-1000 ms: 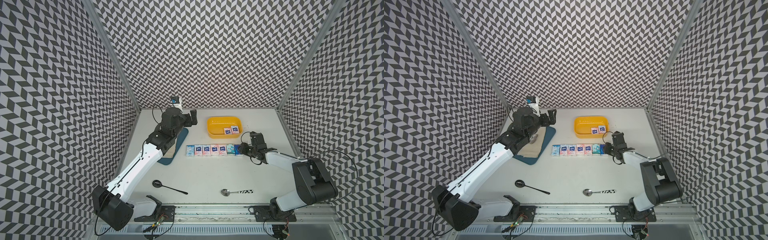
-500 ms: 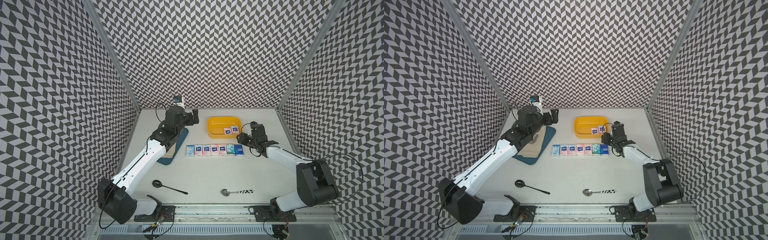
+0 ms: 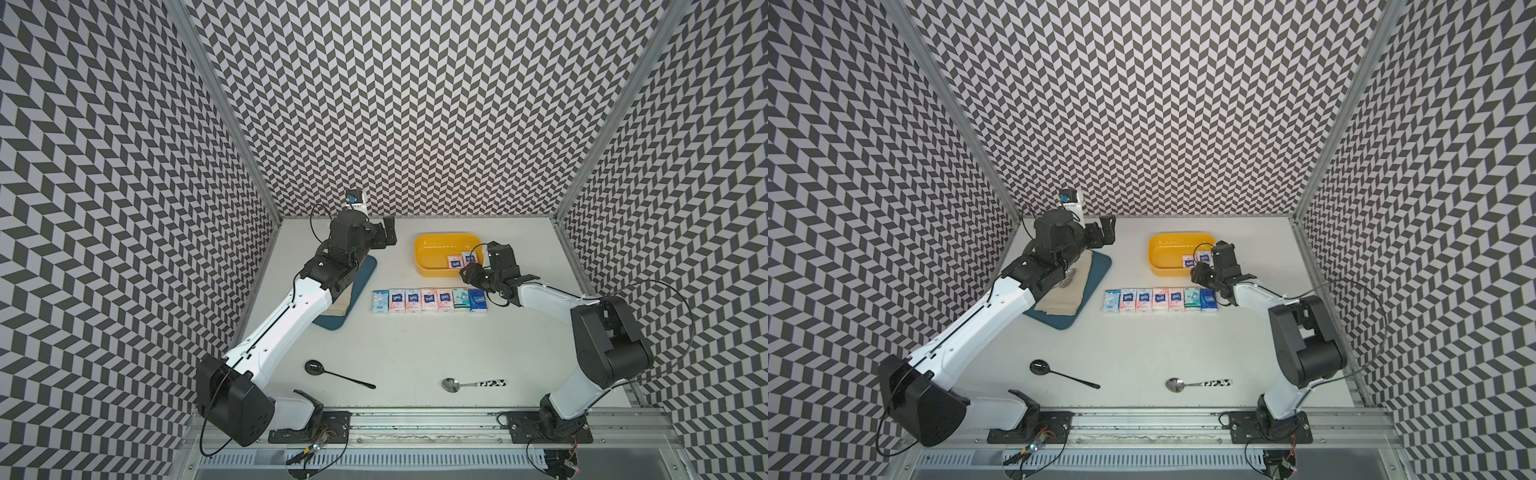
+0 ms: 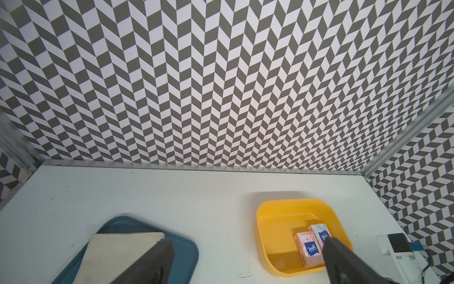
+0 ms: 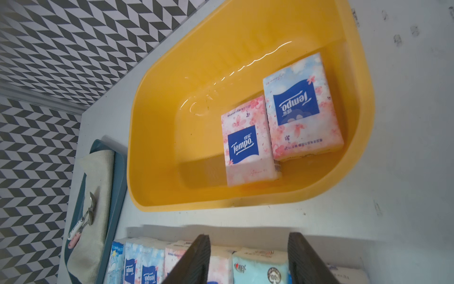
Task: Take the pocket tissues out of the storage box
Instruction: Adjust the storage box at the center of the board.
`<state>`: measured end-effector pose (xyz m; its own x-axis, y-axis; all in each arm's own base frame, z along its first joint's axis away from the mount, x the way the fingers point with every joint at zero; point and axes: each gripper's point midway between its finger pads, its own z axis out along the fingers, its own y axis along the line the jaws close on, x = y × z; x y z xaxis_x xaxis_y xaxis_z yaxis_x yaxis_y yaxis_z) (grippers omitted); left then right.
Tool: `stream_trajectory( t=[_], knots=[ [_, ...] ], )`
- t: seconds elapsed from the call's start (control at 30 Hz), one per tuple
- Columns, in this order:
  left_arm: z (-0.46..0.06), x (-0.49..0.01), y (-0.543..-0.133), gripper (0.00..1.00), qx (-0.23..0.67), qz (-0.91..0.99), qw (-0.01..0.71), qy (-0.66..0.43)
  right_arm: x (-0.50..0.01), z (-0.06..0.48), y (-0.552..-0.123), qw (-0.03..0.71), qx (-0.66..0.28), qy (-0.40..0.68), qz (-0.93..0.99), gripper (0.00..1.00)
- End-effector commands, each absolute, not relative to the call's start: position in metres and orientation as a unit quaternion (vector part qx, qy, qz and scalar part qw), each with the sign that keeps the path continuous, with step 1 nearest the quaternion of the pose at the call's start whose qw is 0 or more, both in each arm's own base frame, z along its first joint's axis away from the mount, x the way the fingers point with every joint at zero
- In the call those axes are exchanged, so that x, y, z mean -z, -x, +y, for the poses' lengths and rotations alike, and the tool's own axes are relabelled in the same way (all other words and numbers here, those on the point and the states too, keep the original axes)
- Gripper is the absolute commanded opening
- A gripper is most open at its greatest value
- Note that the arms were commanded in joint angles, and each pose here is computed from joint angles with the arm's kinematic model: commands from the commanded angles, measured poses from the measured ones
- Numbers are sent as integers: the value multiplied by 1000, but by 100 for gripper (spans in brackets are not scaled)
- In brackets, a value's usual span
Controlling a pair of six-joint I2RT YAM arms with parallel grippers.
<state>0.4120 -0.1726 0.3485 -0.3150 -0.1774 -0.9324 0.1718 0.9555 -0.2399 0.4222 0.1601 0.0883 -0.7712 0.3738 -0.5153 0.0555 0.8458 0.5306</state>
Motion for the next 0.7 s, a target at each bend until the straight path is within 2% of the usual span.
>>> stream_trajectory(
  t=[0.0,0.23,0.67],
  knots=[
    [-170,-361,-416,99,149,784,602,3,-102,170,-443,339,-274,-122,892,55],
    [-165,-364,-416,99,155,782,604,9,-98,175,-471,335,-288,-139,886,56],
    [-163,-361,-420,99,153,785,600,8,-93,154,-533,332,-292,-176,879,39]
  ],
)
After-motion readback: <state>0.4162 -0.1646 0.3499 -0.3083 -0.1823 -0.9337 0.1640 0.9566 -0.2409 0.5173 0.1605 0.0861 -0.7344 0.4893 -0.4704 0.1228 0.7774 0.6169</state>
